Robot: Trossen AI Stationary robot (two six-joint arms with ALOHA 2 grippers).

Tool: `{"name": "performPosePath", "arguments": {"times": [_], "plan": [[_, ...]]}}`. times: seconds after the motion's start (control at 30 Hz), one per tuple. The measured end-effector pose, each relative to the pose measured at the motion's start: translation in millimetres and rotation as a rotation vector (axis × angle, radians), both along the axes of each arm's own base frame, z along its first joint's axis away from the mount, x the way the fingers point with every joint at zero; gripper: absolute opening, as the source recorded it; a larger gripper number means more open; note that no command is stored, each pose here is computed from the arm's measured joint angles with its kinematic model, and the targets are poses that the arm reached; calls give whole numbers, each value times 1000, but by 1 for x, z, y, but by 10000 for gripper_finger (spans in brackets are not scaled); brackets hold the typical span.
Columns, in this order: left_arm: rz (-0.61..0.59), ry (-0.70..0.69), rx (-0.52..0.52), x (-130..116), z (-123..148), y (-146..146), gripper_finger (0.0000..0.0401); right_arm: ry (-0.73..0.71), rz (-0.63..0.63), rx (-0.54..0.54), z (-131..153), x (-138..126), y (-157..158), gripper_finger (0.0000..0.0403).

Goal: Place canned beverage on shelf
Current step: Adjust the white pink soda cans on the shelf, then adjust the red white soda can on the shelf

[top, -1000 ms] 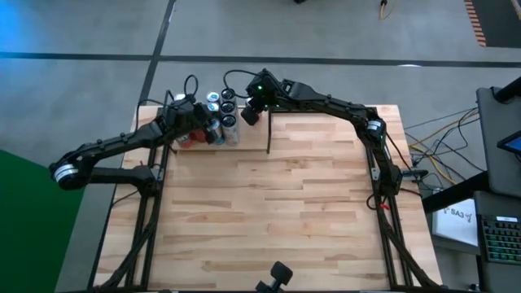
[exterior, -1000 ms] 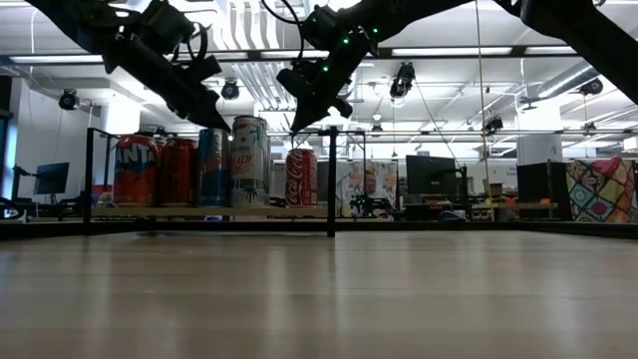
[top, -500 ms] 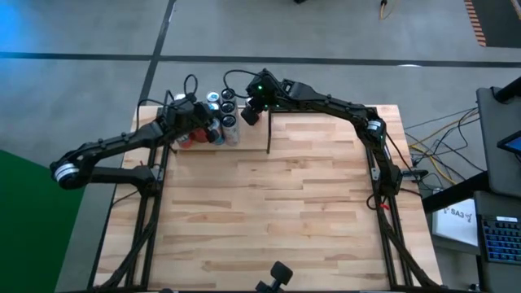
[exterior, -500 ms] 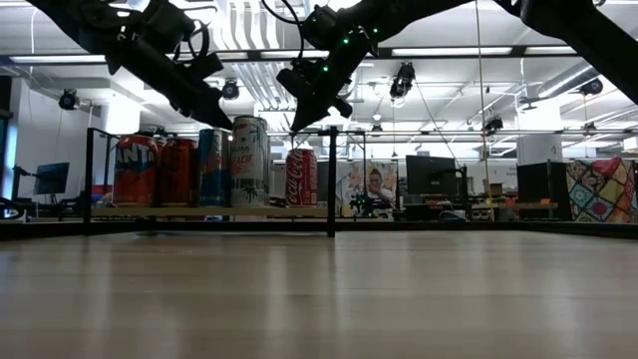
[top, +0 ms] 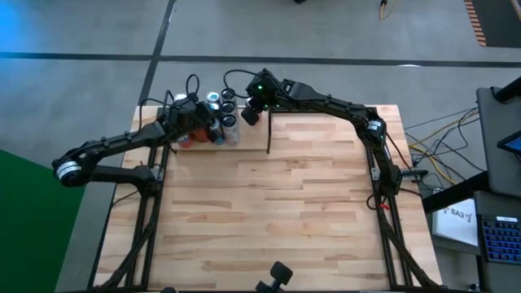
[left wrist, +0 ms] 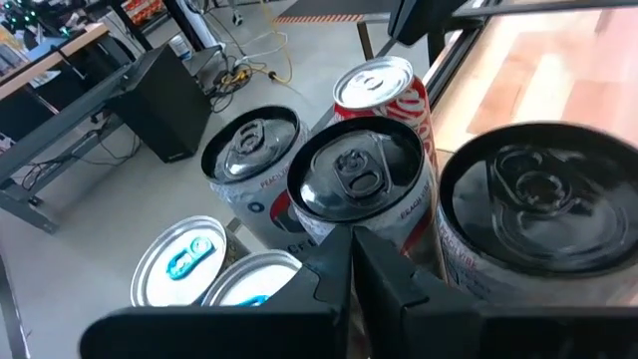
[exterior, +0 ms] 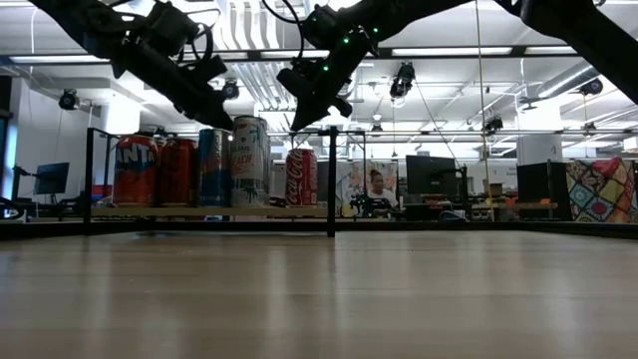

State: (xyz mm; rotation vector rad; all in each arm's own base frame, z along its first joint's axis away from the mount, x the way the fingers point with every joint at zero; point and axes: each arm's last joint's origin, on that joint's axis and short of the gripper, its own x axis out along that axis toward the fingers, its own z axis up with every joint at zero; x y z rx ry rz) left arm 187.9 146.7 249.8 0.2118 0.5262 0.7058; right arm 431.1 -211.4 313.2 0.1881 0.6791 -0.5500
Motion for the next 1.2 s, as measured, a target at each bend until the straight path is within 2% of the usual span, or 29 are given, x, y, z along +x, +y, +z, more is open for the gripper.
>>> {"name": "performPosePath", "arguments": {"times": [0.87, 1.2], "plan": [[-4, -31, 5, 1, 3, 0, 0, -3, -5, 5, -1, 0, 0, 9], [15, -187, 42, -17, 31, -14, 0, -42, -62, 41, -5, 2, -1, 9]]}}
